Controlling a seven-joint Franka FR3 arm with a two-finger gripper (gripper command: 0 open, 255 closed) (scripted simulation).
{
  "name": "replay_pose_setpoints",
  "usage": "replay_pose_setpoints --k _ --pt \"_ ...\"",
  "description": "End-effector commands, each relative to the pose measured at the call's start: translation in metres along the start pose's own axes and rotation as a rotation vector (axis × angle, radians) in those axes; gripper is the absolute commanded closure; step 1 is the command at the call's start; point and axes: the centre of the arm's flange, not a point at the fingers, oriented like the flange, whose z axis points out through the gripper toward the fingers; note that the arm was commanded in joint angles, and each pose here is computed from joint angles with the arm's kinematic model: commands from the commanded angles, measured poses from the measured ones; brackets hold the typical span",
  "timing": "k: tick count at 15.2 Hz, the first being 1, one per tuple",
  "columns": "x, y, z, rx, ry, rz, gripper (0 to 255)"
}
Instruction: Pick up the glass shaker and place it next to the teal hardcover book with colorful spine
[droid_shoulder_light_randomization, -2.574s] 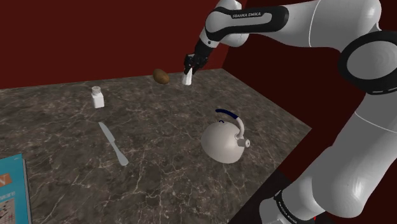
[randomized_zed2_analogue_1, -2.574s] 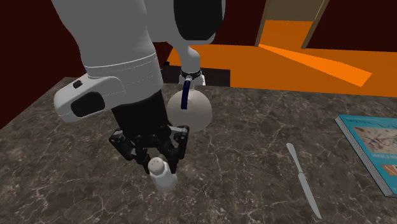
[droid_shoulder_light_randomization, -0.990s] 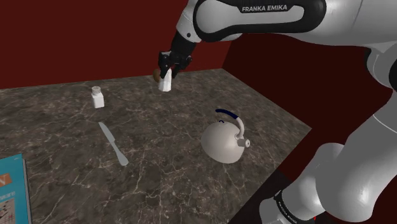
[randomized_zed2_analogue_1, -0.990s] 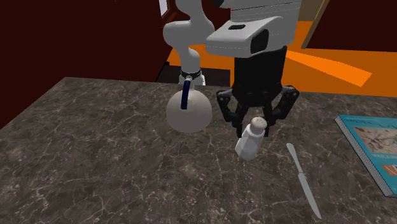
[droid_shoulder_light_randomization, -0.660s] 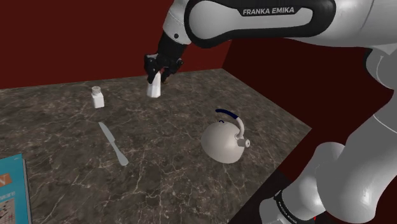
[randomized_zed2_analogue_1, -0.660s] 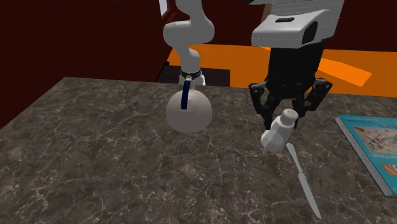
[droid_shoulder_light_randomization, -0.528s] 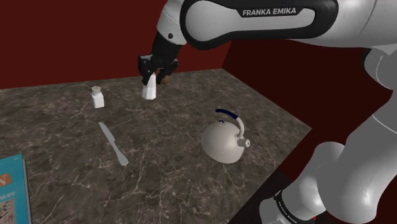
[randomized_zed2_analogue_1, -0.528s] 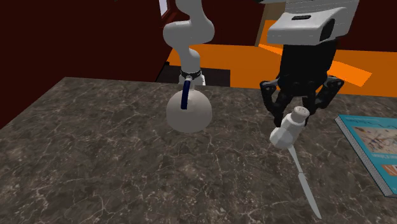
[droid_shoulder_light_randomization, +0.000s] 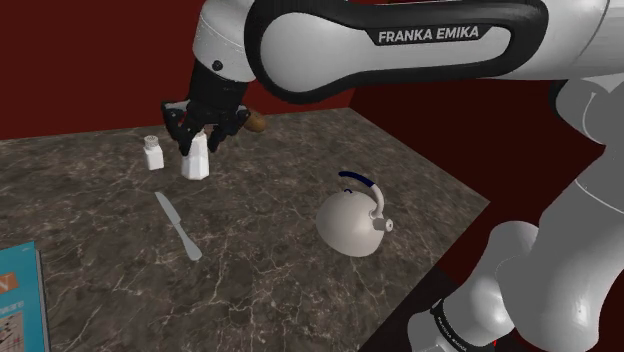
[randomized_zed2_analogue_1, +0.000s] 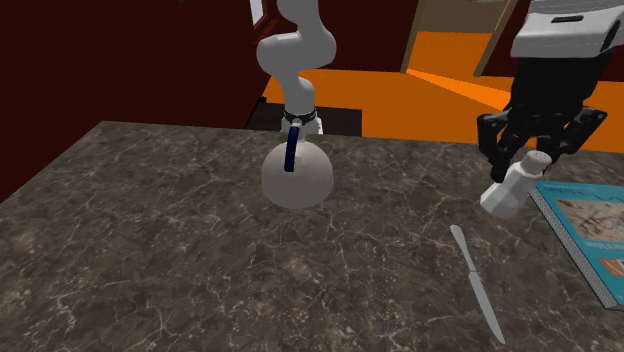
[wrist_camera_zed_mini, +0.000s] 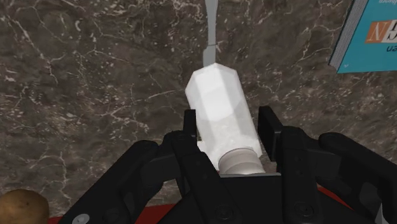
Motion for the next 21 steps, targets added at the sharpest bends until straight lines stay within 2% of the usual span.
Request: replay_pose_setpoints --k 1,17,21 --pt "-0.008 -0.023 0.002 0.0 0.0 0.002 255" --pt "-0.08 -0.223 0.008 0.0 0.0 0.002 255" --pt "-0.085 -0.22 0.028 0.0 0.0 0.002 255"
